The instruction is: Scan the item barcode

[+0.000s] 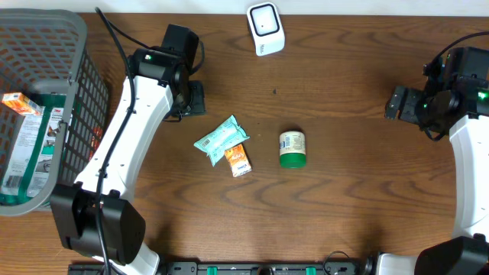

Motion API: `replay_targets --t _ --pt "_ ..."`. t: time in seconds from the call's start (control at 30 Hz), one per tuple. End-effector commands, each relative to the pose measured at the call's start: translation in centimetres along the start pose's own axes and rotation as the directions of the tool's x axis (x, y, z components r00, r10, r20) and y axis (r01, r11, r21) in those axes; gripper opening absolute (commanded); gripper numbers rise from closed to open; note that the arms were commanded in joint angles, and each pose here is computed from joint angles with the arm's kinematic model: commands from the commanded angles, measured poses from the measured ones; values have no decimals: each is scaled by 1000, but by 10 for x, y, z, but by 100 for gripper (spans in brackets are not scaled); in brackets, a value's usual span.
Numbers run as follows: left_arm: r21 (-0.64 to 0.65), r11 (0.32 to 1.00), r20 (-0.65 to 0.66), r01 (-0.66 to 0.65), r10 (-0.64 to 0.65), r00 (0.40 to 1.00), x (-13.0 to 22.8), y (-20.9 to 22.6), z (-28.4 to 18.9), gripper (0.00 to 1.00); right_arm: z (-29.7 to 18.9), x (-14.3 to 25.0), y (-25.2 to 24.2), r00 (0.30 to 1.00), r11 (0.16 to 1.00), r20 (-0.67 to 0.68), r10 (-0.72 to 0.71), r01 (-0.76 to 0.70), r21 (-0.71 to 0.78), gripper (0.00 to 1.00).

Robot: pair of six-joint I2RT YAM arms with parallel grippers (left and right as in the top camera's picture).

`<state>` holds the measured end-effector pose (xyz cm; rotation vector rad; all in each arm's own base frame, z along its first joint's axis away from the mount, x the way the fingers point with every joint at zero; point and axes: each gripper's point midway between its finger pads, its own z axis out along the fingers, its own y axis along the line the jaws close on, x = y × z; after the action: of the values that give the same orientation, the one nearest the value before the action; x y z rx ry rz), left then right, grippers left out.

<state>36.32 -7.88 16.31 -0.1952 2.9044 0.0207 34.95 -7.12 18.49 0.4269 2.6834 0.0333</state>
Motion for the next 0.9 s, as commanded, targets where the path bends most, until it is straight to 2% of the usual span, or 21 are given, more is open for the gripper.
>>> replay_targets --t 0.0,0.07,0.13,0.23,0.3,0.33,0.43,0.6,0.73,0.87 --pt "-72 996 209 56 -39 977 -33 29 -66 55 -1 -2 -3 1000 1000 5 -12 12 15 99" --pt "-51 994 327 97 -75 942 -49 39 -109 61 -1 -2 -3 1000 1000 5 -12 12 15 99" --pt "11 990 463 142 -131 877 -63 51 -164 63 -1 -2 -3 1000 1000 5 -12 12 14 99" --pt "64 965 639 255 -235 732 -76 95 -241 63 -1 -2 -3 1000 1000 5 -12 12 15 99" --pt "69 937 689 342 -293 663 -79 133 -264 63 -1 -2 -3 1000 1000 5 -12 12 14 99" --pt "50 923 698 382 -306 647 -79 153 -266 63 -1 -2 -3 1000 1000 5 -12 12 14 99" --pt "-4 869 689 495 -356 631 -78 205 -256 68 -1 -2 -3 1000 1000 5 -12 12 14 99" --pt "-88 754 627 651 -465 624 -78 284 -212 70 -1 -2 -3 1000 1000 5 -12 12 14 99" --pt "-121 683 562 721 -551 617 -85 321 -164 74 -1 -2 -3 1000 1000 5 -12 12 14 99" --pt "-167 665 488 728 -586 647 -96 341 -111 74 -1 -2 -3 1000 1000 5 -12 12 14 99"
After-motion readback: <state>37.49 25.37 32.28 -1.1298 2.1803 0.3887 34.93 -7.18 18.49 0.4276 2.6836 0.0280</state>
